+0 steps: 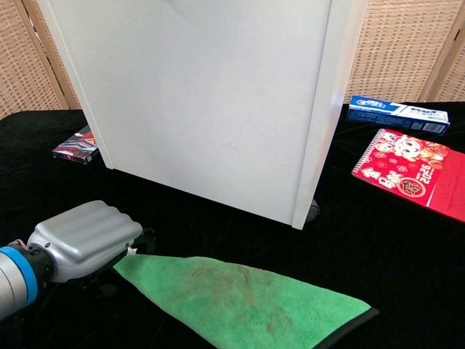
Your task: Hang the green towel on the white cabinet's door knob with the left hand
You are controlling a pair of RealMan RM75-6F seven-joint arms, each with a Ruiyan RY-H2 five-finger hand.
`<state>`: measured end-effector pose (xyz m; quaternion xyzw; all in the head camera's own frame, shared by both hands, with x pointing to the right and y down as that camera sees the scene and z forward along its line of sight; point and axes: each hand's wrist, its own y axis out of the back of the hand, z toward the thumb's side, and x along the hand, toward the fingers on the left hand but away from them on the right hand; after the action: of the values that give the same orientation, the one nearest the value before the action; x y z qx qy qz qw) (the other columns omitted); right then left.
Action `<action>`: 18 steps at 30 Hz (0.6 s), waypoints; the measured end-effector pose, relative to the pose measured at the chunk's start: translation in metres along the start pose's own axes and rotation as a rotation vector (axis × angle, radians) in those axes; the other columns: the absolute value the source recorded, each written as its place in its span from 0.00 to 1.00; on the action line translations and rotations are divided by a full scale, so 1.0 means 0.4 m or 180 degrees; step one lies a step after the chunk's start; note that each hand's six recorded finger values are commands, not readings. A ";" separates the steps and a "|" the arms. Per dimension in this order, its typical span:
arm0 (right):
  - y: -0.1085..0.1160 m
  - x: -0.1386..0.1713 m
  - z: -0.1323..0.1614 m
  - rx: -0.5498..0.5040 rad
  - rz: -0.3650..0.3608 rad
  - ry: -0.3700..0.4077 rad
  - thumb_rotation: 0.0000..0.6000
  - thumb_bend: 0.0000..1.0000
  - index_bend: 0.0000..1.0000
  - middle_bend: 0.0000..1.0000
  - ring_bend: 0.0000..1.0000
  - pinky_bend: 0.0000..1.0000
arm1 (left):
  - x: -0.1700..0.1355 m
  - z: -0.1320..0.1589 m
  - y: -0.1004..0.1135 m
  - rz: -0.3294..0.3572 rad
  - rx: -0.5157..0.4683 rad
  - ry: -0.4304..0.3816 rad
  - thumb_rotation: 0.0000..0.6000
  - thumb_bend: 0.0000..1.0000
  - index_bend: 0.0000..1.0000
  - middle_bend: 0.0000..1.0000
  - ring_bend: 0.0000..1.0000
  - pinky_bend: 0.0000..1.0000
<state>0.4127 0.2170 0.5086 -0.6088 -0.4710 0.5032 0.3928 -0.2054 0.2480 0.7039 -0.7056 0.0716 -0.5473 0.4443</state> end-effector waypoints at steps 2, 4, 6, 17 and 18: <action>0.002 0.001 0.000 -0.0021 -0.0005 0.0003 1.00 0.09 0.00 0.00 0.00 0.00 | 0.006 0.003 -0.007 -0.0034 0.0027 0.0007 1.00 0.30 0.31 0.82 0.71 0.65; 0.003 0.001 -0.001 -0.0037 -0.0009 0.0003 1.00 0.09 0.00 0.00 0.00 0.00 | 0.012 0.005 -0.017 -0.0075 0.0041 0.0026 1.00 0.33 0.32 0.82 0.71 0.65; 0.004 0.001 -0.001 -0.0051 -0.0011 0.0005 1.00 0.09 0.00 0.00 0.00 0.00 | 0.017 0.005 -0.024 -0.0095 0.0066 0.0037 1.00 0.40 0.33 0.82 0.71 0.65; 0.009 0.002 -0.001 -0.0119 -0.0028 0.0026 1.00 0.09 0.00 0.00 0.00 0.00 | 0.010 0.008 0.001 0.0275 0.0152 0.0021 1.00 0.62 0.62 0.82 0.71 0.65; 0.009 0.002 -0.002 -0.0123 -0.0030 0.0025 1.00 0.09 0.00 0.00 0.00 0.00 | 0.007 0.006 0.005 0.0319 0.0150 0.0010 1.00 0.62 0.63 0.82 0.71 0.65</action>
<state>0.4140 0.2167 0.5050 -0.6161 -0.4819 0.4898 0.3852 -0.2014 0.2464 0.7044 -0.6896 0.0946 -0.5270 0.4876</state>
